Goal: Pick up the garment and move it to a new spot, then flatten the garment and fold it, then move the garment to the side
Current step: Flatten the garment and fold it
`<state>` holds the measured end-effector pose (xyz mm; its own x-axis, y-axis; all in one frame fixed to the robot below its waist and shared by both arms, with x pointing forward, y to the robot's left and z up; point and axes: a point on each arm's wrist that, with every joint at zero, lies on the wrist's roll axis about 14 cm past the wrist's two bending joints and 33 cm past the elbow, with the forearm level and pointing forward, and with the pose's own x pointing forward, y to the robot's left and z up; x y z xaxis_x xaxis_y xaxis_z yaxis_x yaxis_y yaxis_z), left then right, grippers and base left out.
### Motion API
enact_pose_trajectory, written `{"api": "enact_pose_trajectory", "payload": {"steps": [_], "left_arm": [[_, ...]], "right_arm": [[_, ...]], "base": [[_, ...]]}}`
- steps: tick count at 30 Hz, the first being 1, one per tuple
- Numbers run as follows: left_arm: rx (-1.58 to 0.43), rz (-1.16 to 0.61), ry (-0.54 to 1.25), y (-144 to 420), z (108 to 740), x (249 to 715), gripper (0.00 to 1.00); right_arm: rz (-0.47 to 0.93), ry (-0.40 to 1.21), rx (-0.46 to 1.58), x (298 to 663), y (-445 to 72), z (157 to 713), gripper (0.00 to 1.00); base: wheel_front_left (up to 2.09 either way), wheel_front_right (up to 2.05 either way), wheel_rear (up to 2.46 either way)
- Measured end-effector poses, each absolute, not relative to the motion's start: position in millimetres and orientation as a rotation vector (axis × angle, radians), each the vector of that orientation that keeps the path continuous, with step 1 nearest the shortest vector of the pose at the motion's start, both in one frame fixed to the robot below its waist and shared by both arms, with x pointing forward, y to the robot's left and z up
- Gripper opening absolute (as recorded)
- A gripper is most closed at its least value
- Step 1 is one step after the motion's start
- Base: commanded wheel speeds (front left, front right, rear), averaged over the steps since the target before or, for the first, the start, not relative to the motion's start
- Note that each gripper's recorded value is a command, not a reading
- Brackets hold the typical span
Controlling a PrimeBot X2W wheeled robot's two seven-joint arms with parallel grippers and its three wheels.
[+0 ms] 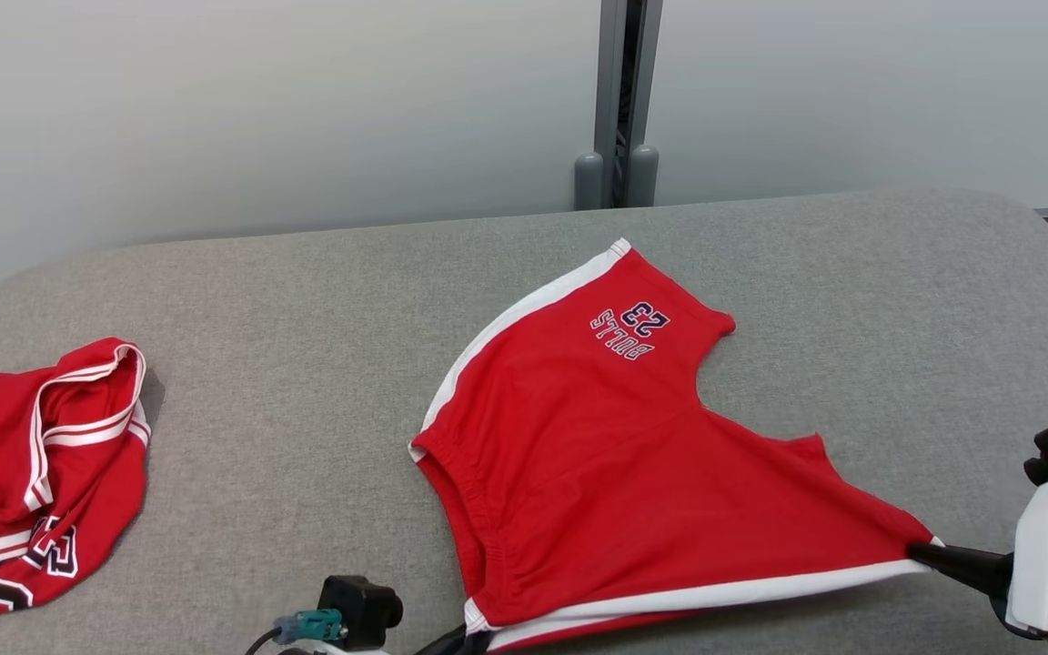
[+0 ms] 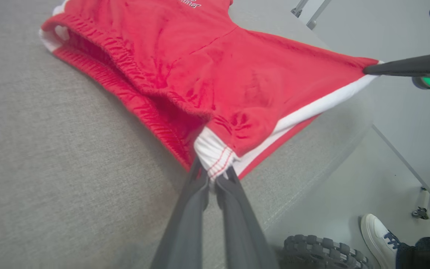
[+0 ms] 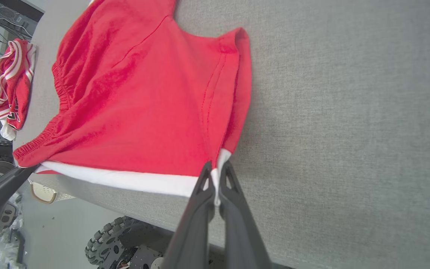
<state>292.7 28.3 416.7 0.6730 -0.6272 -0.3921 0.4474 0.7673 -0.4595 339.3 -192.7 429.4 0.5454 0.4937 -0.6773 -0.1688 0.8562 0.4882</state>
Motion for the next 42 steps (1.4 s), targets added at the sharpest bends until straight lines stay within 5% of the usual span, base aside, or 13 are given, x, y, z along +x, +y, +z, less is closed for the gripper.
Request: {"api": "enact_pose_trajectory", "payload": {"steps": [11,26,42], "left_arm": [[-0.417,-0.640,0.604,21.6,432.0,290.9,0.00],[-0.653,-0.649,0.651,24.6,461.8,337.2,0.00],[-0.852,-0.434,0.526,63.8,460.1,415.8,0.00]], "right_arm": [[0.429,0.868,0.355,359.6,-193.7,445.4,0.00],[0.524,0.779,0.323,459.4,-150.4,484.0,0.00],[0.558,0.772,0.249,553.5,-93.5,473.9,0.00]], "base": [[0.00,0.00,0.00],[0.00,0.00,0.00],[0.00,0.00,0.00]]}}
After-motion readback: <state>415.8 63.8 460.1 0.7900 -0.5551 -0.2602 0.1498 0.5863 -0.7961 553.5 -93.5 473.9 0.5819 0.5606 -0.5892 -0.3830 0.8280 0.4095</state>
